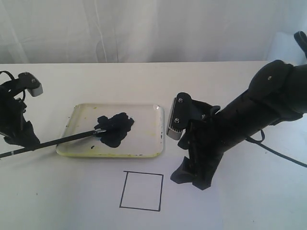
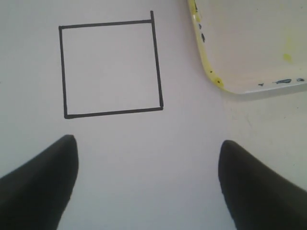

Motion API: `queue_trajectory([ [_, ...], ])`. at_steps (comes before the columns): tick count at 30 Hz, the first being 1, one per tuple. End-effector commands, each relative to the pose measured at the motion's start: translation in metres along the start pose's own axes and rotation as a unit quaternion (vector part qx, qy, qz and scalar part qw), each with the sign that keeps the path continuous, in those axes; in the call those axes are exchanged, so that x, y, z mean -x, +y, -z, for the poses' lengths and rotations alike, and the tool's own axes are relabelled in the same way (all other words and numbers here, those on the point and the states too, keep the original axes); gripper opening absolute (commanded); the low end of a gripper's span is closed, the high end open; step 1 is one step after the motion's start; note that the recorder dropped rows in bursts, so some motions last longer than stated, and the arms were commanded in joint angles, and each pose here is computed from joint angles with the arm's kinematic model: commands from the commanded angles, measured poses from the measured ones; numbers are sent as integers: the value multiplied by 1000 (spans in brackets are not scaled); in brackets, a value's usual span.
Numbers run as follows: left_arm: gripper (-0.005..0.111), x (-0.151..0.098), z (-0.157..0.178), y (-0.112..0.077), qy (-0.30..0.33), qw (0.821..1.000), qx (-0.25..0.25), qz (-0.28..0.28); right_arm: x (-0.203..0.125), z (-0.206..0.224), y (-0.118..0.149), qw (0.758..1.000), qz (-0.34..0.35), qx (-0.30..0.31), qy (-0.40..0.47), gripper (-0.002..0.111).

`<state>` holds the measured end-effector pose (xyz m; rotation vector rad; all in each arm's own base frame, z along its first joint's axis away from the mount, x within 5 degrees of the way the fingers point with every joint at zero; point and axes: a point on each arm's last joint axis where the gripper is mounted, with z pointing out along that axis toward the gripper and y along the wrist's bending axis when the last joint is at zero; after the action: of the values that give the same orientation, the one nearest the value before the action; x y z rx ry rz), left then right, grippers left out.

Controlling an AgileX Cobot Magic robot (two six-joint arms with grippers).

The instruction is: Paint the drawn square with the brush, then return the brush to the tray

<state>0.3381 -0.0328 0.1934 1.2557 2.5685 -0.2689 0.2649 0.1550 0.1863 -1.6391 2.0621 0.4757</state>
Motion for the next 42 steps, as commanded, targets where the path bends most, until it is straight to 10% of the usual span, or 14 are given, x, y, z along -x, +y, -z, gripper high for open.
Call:
queue_trajectory([
  [1,60,10,1,8,23,999,-35,31,1,0,0,1000,9,4,0,75],
  [13,60,73,12,-1,207,978,-4,-30,1,0,0,1000,8,4,1,75],
  [18,57,89,-12,3,290,952,80,-59,1,0,1,1000,5,6,1,75],
  [30,56,94,-10,-14,233,972,7,-38,1,0,-1,1000,5,-3,0,75],
  [34,35,90,31,-22,135,990,-48,-11,1,0,0,1000,1,0,1,75],
  [42,58,39,22,-30,40,998,13,-37,1,0,0,1000,-9,-1,0,75],
])
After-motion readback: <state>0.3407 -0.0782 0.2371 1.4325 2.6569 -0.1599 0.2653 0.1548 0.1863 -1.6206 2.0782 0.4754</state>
